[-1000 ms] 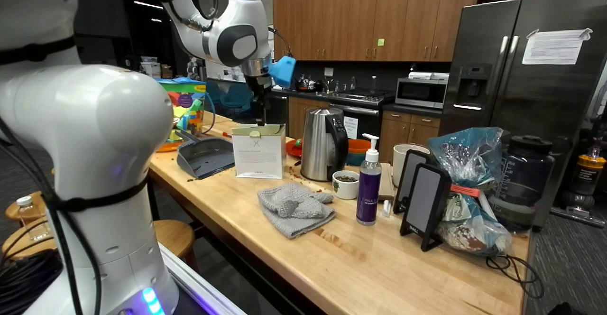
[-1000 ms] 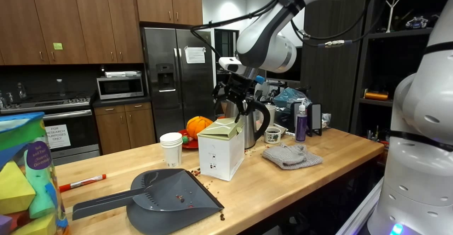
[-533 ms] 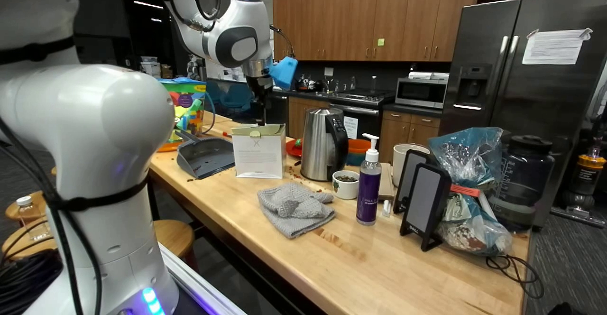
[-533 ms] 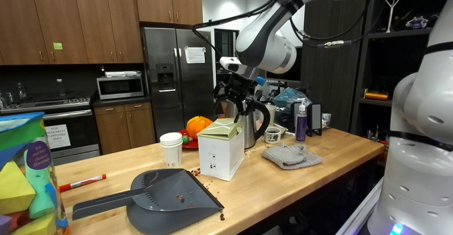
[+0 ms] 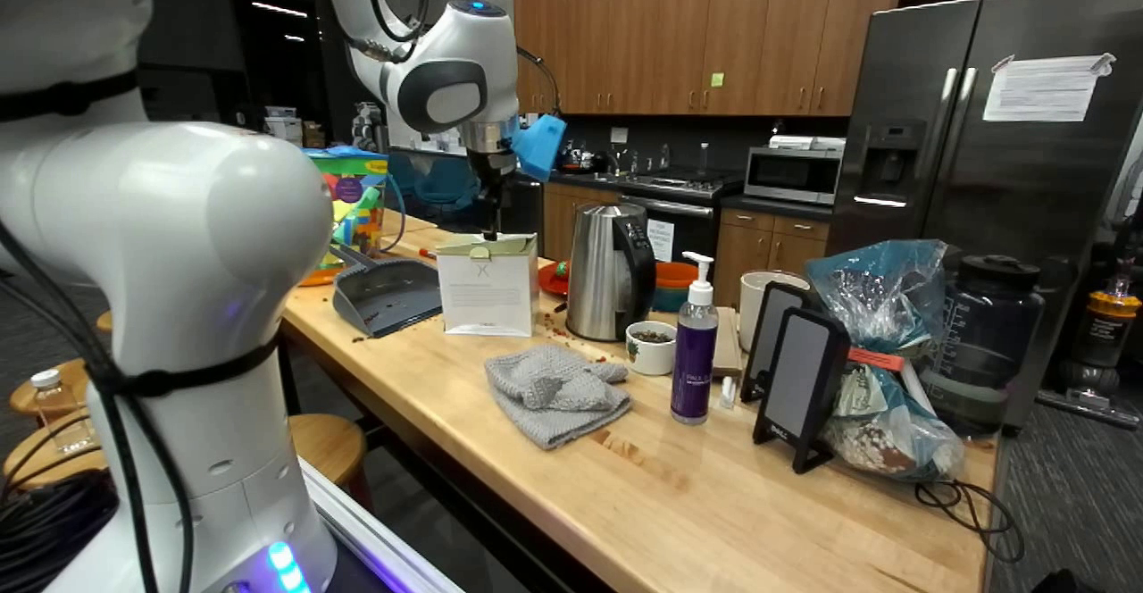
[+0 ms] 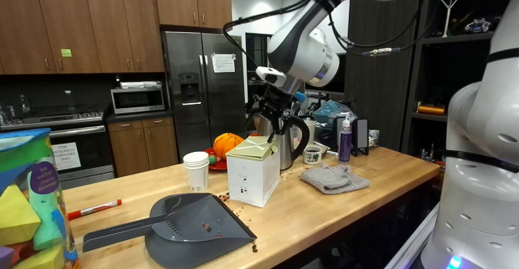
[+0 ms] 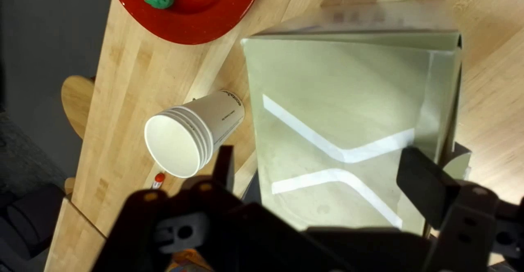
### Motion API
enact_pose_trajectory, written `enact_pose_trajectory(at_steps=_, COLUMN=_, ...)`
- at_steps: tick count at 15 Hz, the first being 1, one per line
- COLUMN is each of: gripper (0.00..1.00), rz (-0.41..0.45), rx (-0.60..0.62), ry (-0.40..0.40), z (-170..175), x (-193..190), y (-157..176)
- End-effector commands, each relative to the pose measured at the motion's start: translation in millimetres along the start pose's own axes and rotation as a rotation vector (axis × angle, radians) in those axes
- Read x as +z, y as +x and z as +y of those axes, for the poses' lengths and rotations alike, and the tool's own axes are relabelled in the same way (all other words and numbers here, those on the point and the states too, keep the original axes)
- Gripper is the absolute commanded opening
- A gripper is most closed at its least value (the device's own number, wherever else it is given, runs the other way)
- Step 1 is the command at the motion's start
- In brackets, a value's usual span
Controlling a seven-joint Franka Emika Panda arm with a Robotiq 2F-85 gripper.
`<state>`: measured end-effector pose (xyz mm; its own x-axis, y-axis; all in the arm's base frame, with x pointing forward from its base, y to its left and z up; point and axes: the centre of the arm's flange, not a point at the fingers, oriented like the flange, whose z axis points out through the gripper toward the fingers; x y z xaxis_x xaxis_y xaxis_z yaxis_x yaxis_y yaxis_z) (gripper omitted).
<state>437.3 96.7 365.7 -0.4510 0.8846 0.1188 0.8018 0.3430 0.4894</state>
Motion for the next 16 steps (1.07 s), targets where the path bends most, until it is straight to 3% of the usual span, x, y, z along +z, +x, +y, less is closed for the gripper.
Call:
enact_pose_trajectory(at_steps=1, gripper=1.00, rz=0.021, rx=0.001, ry=-0.003, z=-11, x=16, y=-10)
enact_pose_trajectory(at_steps=10, gripper=1.00, rz=0.031, rx=0.006, ry=-0.006, z=-17, x=20, y=-13)
enact_pose_trajectory(at_steps=16, gripper=1.00, rz=0.020, rx=-0.019, ry=-0.003, z=-21, x=-5, y=4)
